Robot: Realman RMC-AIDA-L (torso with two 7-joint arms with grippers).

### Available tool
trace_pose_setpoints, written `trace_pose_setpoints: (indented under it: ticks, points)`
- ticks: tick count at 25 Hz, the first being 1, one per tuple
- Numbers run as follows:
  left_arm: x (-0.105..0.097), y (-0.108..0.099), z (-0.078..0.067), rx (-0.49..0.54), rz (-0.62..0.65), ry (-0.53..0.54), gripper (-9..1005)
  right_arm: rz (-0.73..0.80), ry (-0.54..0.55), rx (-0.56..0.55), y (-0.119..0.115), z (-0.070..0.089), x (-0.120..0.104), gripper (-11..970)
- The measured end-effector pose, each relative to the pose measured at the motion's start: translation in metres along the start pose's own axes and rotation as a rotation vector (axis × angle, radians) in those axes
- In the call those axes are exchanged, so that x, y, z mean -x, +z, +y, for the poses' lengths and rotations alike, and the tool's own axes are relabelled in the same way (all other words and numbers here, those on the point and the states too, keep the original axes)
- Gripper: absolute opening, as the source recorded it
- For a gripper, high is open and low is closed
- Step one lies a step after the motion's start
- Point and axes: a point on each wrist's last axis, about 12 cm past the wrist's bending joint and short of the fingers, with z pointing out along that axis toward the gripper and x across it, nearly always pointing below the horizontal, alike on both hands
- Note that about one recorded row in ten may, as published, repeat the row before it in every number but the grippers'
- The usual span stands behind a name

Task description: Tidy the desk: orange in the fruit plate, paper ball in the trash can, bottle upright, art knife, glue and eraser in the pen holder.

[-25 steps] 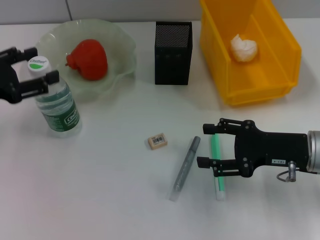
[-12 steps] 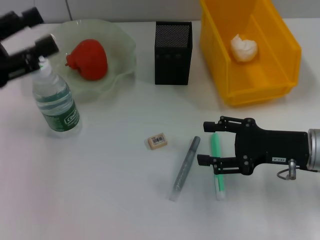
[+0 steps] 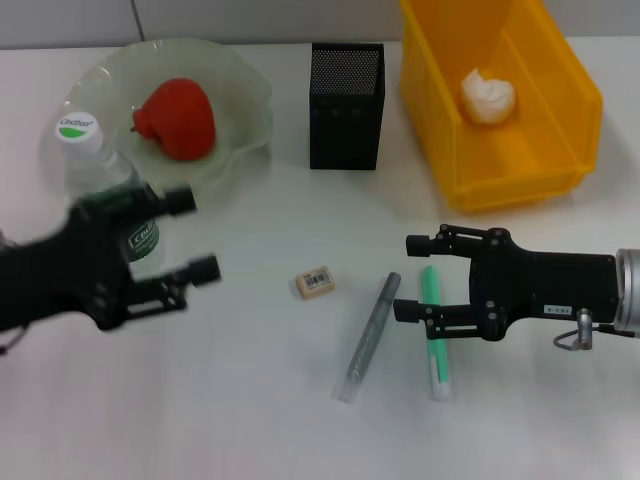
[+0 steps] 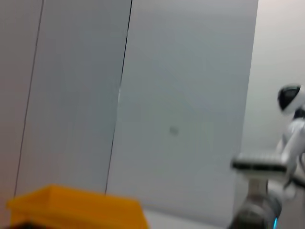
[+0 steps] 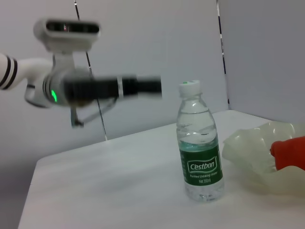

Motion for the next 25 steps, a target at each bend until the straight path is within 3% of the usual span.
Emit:
trace_pose_setpoints:
  ticks: [1, 2, 3, 8, 17, 25]
  points:
    - [-0.014, 0.003, -0.001, 0.017, 0.043, 0.007, 785, 0.001, 0.007, 0.000, 0.000, -0.001, 0.001, 797]
    - [-0.014, 0.003, -0.001, 0.017, 0.043, 0.007, 785, 0.001, 0.007, 0.000, 0.000, -0.001, 0.001, 796]
    - [-0.032, 0.006, -0.003, 0.041, 0.110, 0.012, 785, 0.001, 0.008, -0.001, 0.000, -0.002, 0.002, 796]
    - [-0.057, 0.014, -0.005, 0.073, 0.212, 0.010, 785, 0.004, 0.018, -0.001, -0.001, -0.005, 0.006, 795]
    - [-0.066, 0.018, -0.011, 0.050, 0.215, 0.011, 785, 0.014, 0.033, 0.002, 0.001, -0.012, 0.016, 792]
    - [-0.068, 0.020, -0.012, 0.052, 0.206, -0.002, 784, 0.077, 0.048, 0.034, 0.012, -0.027, 0.039, 789]
